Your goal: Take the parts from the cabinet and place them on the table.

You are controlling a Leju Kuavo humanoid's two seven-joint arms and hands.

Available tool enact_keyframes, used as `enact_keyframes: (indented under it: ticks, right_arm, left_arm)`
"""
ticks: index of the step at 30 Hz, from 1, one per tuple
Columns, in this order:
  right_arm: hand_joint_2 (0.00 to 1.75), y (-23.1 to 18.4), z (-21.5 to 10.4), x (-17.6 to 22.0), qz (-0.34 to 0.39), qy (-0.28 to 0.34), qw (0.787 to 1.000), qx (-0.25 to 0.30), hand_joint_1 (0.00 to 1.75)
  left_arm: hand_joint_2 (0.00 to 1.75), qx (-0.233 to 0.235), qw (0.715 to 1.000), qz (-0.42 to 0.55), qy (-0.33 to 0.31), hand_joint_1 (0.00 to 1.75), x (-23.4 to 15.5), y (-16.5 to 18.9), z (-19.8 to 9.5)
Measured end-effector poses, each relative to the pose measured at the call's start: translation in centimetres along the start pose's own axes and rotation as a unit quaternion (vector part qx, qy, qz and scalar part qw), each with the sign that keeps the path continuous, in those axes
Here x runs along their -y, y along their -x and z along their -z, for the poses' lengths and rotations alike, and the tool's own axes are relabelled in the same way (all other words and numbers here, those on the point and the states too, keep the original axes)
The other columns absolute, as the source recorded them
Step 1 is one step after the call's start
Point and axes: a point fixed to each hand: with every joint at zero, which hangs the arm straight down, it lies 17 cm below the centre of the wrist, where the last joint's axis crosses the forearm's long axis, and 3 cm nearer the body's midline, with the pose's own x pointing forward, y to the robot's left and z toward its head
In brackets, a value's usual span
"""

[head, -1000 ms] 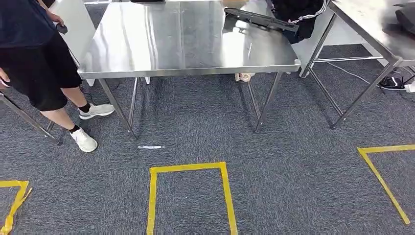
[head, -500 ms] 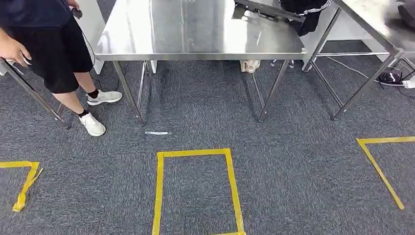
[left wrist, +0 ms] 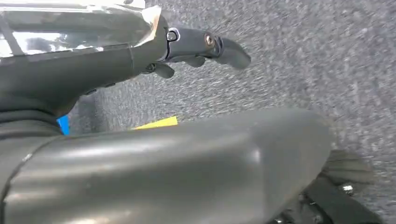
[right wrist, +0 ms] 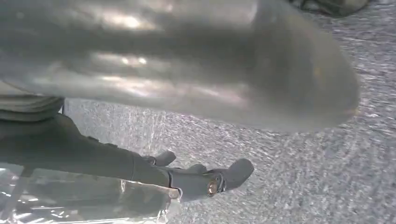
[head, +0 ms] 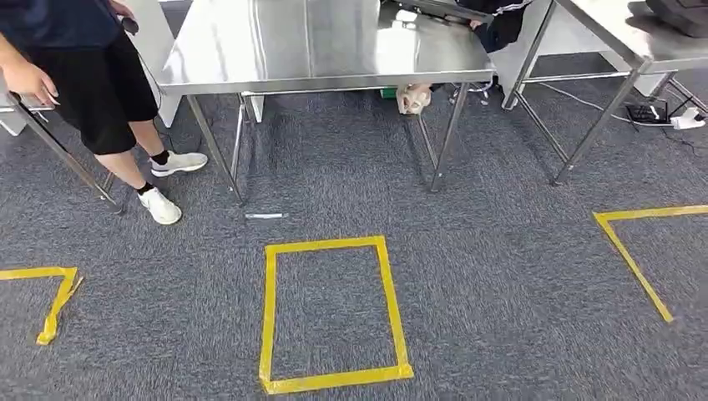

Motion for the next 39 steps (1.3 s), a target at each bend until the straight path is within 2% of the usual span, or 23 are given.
enact_keyframes:
  ticks: [6,39]
  right_arm:
    - [0.00,0.1,0.0,0.0,0.010,0.000,1.000,-0.002,0.00]
    - [0.00,0.4,-0.1,-0.5,0.005,-0.004,1.000,-0.005,0.00]
  left_arm:
    - [0.00,0.013,1.000,0.011,-0.011,0.00,-0.4,-0.5,0.1]
    - [0.00,0.010,1.000,0.011,-0.023,0.00,-0.7,-0.3,0.0]
